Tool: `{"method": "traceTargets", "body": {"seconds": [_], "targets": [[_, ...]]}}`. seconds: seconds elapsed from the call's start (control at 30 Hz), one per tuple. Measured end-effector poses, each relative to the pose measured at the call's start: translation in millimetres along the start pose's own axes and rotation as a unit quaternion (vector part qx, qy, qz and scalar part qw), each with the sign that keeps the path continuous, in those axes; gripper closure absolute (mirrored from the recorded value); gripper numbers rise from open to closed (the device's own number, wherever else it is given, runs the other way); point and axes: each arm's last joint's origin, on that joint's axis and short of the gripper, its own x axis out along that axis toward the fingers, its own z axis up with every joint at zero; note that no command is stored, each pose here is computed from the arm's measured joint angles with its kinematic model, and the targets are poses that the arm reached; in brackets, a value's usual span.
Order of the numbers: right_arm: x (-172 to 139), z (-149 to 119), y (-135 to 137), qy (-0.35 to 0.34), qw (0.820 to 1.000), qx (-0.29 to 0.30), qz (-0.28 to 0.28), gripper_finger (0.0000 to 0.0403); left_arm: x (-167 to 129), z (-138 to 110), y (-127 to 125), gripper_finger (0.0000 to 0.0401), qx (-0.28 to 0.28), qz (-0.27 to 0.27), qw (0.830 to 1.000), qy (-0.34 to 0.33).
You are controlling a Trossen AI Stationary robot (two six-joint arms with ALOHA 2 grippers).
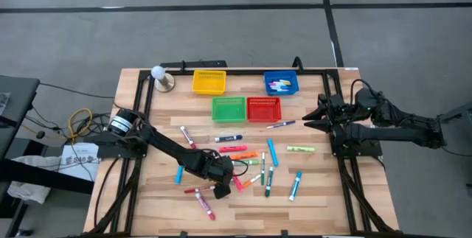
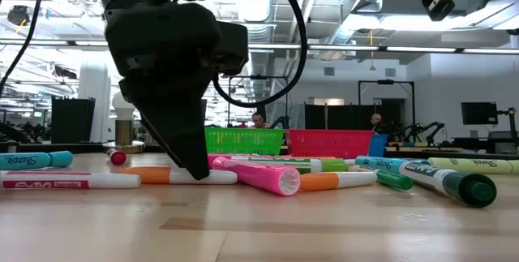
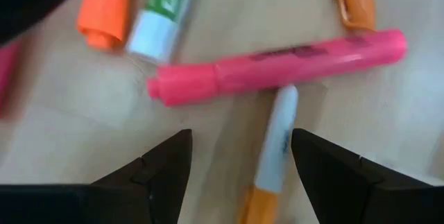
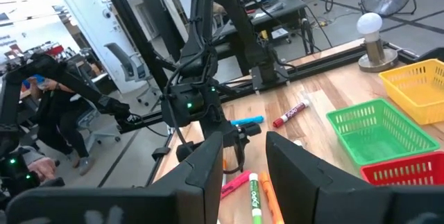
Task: Pick & Place Markers
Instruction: Put the orange highlighter into the blue bin
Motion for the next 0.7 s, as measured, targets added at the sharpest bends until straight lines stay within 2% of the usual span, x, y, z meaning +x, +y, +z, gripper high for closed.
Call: {"method": "traceTargets", "body": {"seconds": [0.1, 0.23, 0.7], "targets": [[-0.1, 0.0, 0.0, 0.000, 1.000, 0.000, 0.000, 0.0302, 0.6, 0.1, 1.2, 0.0168, 0.000, 0.015, 1.000, -0.010], [0.0, 0.0, 0.0, 0.000, 1.000, 0.000, 0.000, 0.0302, 1.8, -0.9, 3.9, 0.0204, 0.000, 0.036, 0.999, -0.021], [0.0, 0.0, 0.0, 0.000, 1.000, 0.000, 0.000, 0.0302, -2.3, -0.5, 2.8, 0.0358, -0.001, 0.020, 1.000, -0.014]]}}
